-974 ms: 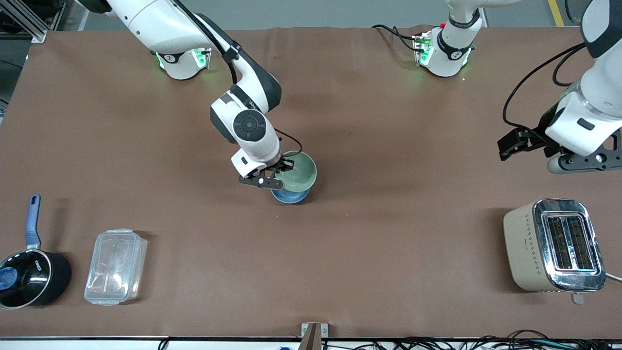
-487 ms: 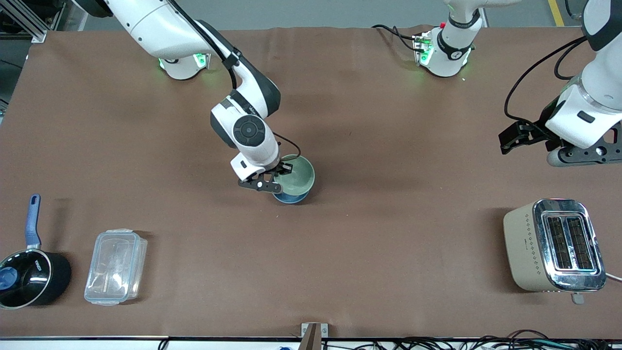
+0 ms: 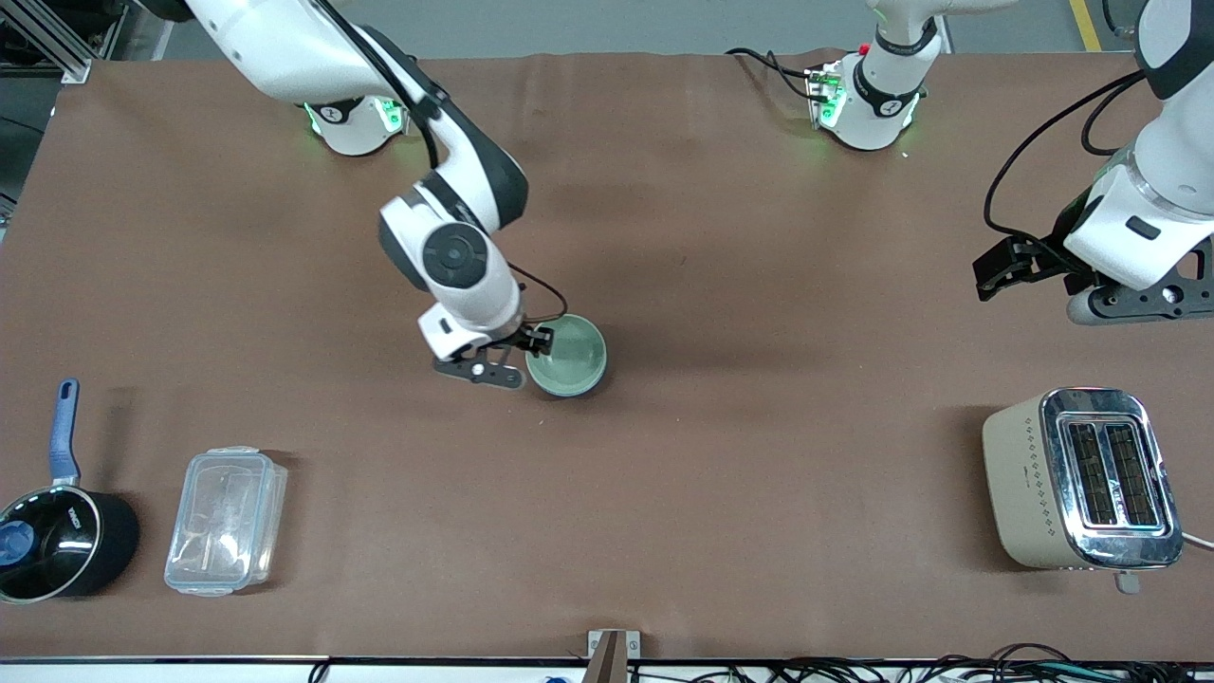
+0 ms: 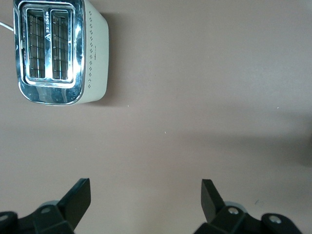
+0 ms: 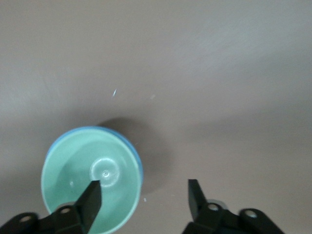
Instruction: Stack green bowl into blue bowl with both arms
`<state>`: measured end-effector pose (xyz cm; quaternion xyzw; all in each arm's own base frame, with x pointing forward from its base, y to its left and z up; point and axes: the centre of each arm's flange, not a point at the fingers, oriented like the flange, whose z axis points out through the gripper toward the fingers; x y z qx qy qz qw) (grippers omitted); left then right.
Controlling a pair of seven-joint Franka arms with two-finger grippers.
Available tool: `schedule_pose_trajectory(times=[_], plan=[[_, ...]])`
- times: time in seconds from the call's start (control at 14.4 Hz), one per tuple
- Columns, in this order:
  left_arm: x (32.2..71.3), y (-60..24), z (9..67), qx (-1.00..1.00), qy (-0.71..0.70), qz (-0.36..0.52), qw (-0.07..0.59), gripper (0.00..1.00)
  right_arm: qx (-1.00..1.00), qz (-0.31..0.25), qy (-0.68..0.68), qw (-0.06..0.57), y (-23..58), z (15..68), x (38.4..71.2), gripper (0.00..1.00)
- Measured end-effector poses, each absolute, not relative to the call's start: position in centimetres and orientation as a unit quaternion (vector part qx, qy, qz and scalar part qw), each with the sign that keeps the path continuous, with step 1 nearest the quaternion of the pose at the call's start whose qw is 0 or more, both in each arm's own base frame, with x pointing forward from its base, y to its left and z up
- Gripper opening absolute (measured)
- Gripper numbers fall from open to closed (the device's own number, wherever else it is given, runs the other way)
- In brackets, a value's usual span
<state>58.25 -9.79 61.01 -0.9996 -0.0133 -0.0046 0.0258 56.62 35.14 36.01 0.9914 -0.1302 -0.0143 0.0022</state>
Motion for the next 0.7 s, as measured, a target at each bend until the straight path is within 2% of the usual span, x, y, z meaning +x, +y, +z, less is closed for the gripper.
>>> schedule_pose_trajectory(times=[0.07, 0.14, 0.42, 0.7], plan=[[58.2, -9.8, 61.0, -1.000, -0.013, -0.005, 0.026, 1.00, 0.990, -0.002, -0.141, 0.005, 33.1, 39.6, 57.1, 0.96], [58.2, -9.8, 61.1, -1.000, -0.013, -0.005, 0.026, 1.00, 0.988, 0.012, -0.154, 0.007, 30.6, 43.1, 57.5, 1.00], [58.1, -9.9, 61.2, -1.000, -0.013, -0.006, 0.026, 1.00, 0.989, 0.063, -0.130, 0.025, 18.8, 54.2, 58.2, 1.00], [58.1, -9.9, 61.2, -1.000, -0.012, -0.006, 0.026, 1.00, 0.997, 0.028, -0.063, 0.039, 6.2, 61.9, 56.5, 1.00]])
